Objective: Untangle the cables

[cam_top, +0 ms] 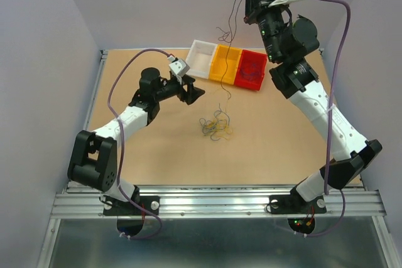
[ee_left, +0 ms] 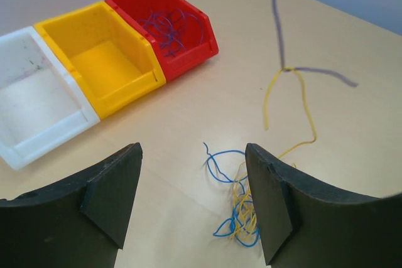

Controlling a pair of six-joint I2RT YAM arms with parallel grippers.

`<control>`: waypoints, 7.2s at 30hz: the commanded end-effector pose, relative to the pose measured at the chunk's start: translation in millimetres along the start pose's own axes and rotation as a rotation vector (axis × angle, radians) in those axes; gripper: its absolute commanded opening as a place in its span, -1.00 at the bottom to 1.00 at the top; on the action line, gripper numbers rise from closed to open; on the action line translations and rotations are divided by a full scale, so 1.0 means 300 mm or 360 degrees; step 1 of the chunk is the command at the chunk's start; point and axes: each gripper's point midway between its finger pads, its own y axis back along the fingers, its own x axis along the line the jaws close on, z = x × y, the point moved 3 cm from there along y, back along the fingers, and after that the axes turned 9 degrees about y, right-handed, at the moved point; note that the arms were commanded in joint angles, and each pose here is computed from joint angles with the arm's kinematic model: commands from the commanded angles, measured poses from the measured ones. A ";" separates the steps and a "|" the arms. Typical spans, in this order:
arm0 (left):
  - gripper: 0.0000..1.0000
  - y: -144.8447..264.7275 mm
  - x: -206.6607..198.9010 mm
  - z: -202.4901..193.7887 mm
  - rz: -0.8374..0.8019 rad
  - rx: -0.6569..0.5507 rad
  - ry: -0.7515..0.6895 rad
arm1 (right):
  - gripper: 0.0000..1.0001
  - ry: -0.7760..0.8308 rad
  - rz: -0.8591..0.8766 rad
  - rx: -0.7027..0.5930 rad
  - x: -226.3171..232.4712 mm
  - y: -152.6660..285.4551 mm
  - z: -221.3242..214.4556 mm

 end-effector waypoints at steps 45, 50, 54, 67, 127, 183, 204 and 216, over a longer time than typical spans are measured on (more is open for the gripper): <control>-0.65 -0.411 -0.222 -0.418 -0.0541 0.0429 0.0058 | -0.99 -0.0207 -0.0427 -0.0528 -0.156 0.003 0.373; -0.67 -0.447 -0.187 -0.486 -0.0474 0.0546 0.0130 | -0.99 -0.0139 -0.0542 -0.0613 -0.199 0.007 0.446; -0.56 -0.468 -0.155 -0.521 -0.0396 0.0607 0.0166 | -0.99 -0.0109 -0.0604 -0.0673 -0.225 0.021 0.502; 0.17 -0.472 -0.122 -0.512 -0.0305 0.0642 0.0169 | -0.99 -0.0055 -0.0652 -0.0672 -0.245 0.045 0.515; 0.42 -0.056 0.105 0.023 0.0109 -0.0072 0.0060 | -0.99 0.0203 -0.0876 -0.0452 -0.535 -0.183 0.107; 0.42 -0.034 0.070 0.049 0.0061 -0.0099 0.0026 | -0.99 -0.0022 -0.0579 0.0262 -0.534 0.021 -0.853; 0.42 -0.027 0.051 0.049 0.0029 -0.0100 0.0021 | -0.99 0.0038 -0.0843 0.0753 -0.606 0.248 -1.275; 0.42 -0.033 0.057 0.040 0.0031 -0.0090 0.0029 | -0.99 0.0320 -0.0912 0.1206 -0.677 0.333 -1.495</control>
